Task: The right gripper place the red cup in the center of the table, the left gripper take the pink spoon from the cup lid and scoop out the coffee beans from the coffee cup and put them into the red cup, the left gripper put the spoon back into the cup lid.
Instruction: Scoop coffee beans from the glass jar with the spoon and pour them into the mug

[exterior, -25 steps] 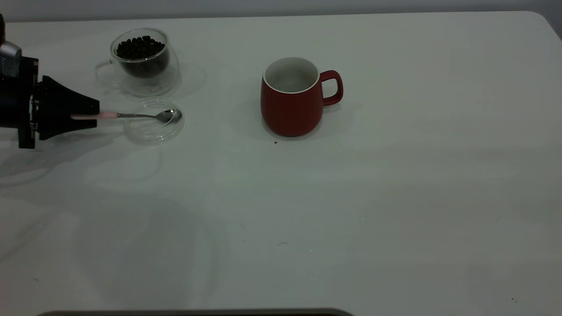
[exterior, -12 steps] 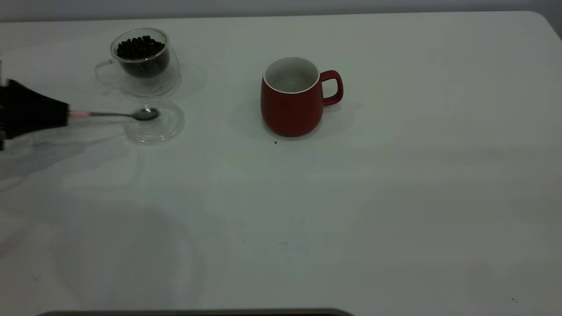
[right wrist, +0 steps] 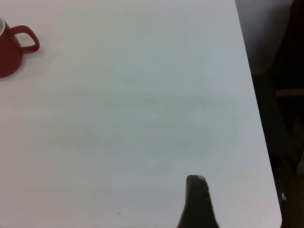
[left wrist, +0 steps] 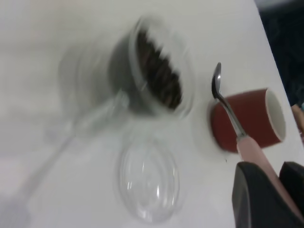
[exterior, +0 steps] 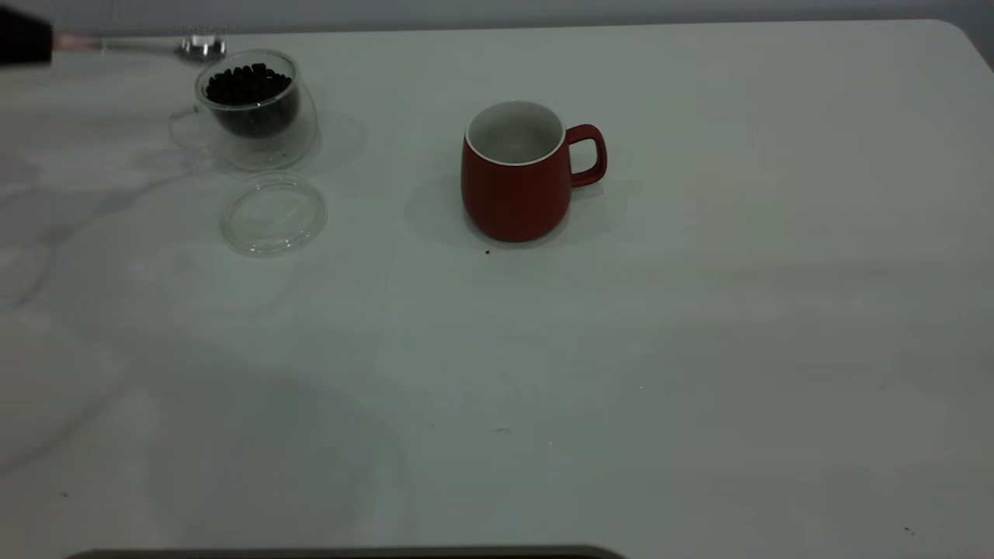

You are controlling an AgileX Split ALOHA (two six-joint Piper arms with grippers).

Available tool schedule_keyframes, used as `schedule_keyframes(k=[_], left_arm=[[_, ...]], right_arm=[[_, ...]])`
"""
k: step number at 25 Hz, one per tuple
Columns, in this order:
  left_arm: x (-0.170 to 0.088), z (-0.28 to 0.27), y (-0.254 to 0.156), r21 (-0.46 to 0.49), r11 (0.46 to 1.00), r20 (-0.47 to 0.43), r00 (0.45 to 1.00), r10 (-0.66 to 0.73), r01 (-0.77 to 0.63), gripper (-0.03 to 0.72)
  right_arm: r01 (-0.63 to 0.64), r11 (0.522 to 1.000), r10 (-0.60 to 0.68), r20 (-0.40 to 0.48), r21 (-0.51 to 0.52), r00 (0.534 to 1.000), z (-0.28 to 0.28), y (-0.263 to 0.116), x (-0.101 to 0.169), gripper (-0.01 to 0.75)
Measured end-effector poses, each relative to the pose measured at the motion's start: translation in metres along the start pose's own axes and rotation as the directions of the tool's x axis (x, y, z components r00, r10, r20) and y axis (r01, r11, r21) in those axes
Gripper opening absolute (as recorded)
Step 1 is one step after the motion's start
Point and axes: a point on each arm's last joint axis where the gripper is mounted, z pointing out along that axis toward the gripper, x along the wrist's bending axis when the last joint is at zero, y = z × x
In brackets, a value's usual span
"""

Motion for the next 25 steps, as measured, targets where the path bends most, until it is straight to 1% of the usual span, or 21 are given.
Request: schedule_keyframes(k=[3, 7, 13, 17, 20, 25], left_arm=[[-0.004, 0.011, 0.012, 0.012, 0.998, -0.043, 0.998, 0.055, -0.055, 0.123], [-0.004, 0.027, 0.014, 0.039, 0.995, -0.109, 0.989, 0.097, -0.093, 0.123], [0.009, 0.038, 0.008, 0.045, 0.993, -0.149, 0.982, 0.113, -0.107, 0.123], [0.018, 0.044, 0.001, 0.034, 0.997, -0.148, 0.986, 0.080, -0.076, 0.123], [0.025, 0.050, -0.005, 0.023, 0.999, -0.127, 0.991, 0.044, -0.041, 0.123], [0.028, 0.054, -0.010, 0.005, 0.999, -0.099, 0.994, -0.045, 0.045, 0.123]], right_arm=[[0.000, 1.000, 0.000, 0.000, 0.000, 1.000, 0.000, 0.000, 0.000, 0.591], [0.000, 1.000, 0.000, 0.000, 0.000, 1.000, 0.000, 0.000, 0.000, 0.591], [0.000, 1.000, 0.000, 0.000, 0.000, 1.000, 0.000, 0.000, 0.000, 0.591], [0.000, 1.000, 0.000, 0.000, 0.000, 1.000, 0.000, 0.000, 0.000, 0.591], [0.000, 1.000, 0.000, 0.000, 0.000, 1.000, 0.000, 0.000, 0.000, 0.591], [0.000, 1.000, 0.000, 0.000, 0.000, 1.000, 0.000, 0.000, 0.000, 0.591]])
